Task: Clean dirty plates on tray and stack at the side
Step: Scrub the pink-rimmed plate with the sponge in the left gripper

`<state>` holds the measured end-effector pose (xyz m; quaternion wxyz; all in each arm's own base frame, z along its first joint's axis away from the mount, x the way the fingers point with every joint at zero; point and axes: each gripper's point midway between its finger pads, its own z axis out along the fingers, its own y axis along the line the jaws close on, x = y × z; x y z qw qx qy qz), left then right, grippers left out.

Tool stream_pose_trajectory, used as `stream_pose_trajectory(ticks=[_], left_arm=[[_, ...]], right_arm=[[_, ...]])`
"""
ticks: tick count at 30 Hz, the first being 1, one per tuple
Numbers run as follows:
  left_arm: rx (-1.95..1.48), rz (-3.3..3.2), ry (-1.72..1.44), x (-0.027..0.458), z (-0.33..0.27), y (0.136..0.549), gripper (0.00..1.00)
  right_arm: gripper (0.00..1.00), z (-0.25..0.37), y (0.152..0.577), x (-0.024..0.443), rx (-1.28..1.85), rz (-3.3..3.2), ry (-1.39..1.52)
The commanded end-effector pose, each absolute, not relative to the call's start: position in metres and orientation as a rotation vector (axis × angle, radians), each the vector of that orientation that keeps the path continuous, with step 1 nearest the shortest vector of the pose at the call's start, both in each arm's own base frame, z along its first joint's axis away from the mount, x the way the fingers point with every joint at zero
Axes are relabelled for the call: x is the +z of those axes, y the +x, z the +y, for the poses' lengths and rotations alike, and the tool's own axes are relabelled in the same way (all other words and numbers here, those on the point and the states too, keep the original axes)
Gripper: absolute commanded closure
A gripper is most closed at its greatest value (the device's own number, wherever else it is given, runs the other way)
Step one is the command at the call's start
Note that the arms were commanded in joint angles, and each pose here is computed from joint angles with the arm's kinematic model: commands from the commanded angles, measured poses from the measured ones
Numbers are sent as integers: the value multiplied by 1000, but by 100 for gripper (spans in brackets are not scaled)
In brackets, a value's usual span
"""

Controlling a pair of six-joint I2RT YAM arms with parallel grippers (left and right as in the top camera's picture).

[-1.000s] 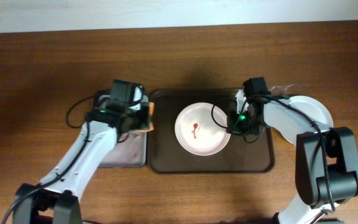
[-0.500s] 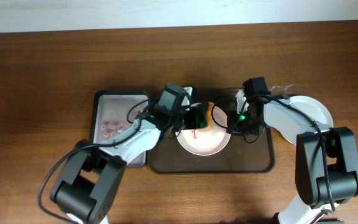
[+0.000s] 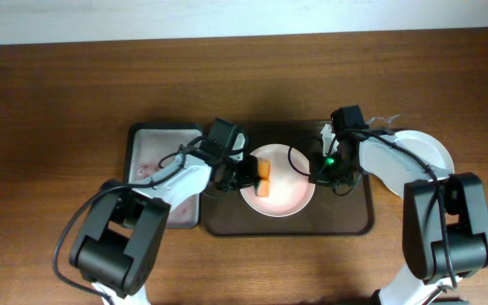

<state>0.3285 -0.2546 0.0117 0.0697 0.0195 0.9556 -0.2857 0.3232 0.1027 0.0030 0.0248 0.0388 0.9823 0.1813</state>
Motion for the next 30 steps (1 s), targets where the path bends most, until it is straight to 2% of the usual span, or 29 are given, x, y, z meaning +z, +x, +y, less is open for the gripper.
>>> stream_pose_trajectory(ticks=[1,7,10,16,19,27,30], left_arm=[[-702,2794,131,34,-231,339,100],[-710,2573,214,112,-228,350,100],[-471,2558,92,125,-182,357,100],[44,2694,-116,102,-83,339,100],[101,2749,88,89,-75,333,100],[172,2879,146,39,-64,325,100],[187,2913,152,21,-64,325,100]], right_arm=[[96,96,316,-9,484,3079,136],[96,96,315,-9,484,3083,137],[96,96,315,-9,485,3083,137],[96,97,327,5,488,3043,119],[96,98,338,28,478,2989,62],[96,65,350,86,-53,2854,-16],[96,58,353,108,-339,2738,-86]])
